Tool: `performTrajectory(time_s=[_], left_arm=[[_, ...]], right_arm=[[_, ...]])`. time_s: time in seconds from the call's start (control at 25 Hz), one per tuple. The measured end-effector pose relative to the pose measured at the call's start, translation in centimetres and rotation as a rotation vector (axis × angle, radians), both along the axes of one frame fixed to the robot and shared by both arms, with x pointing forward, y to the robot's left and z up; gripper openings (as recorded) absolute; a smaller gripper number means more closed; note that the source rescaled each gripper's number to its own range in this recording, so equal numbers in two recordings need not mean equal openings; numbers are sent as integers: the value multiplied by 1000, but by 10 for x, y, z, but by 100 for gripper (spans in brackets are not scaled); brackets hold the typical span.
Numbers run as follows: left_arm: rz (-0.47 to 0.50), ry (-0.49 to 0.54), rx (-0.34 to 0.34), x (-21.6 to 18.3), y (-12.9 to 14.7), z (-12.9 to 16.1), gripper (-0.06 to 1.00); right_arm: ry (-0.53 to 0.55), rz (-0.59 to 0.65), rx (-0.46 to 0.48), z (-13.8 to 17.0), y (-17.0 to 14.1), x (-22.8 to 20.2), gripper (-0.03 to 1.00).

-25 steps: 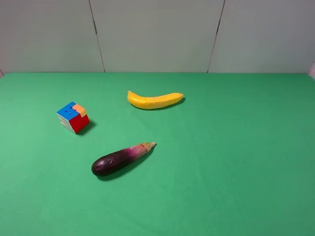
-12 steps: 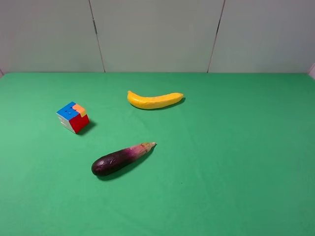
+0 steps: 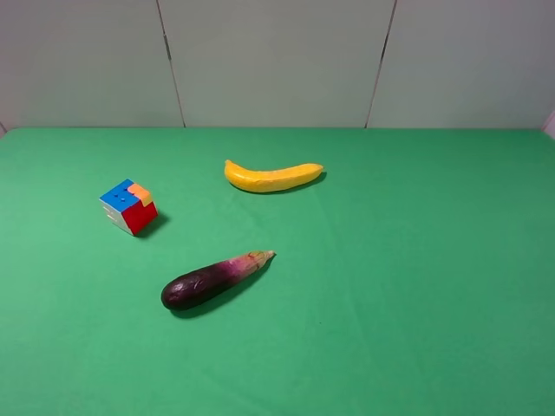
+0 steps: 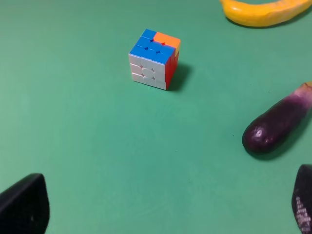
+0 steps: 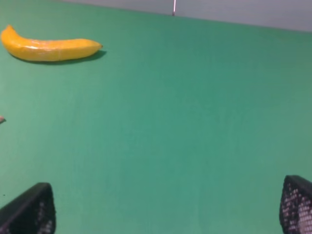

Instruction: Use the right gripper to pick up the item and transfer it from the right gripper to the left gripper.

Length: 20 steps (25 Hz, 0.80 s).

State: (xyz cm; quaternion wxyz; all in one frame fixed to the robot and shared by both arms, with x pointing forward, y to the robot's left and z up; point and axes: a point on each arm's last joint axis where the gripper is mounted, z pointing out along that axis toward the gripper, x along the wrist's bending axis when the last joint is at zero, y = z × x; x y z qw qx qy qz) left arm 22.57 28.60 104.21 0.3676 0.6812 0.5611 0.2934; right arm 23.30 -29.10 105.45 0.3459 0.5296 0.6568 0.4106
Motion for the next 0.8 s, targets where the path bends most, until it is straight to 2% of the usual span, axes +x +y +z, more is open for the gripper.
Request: performTrajectory(time_s=[0.8], left_arm=[[0, -1, 0, 0, 0, 0, 100]], right_arm=[[0, 0, 0, 0, 0, 0, 99]])
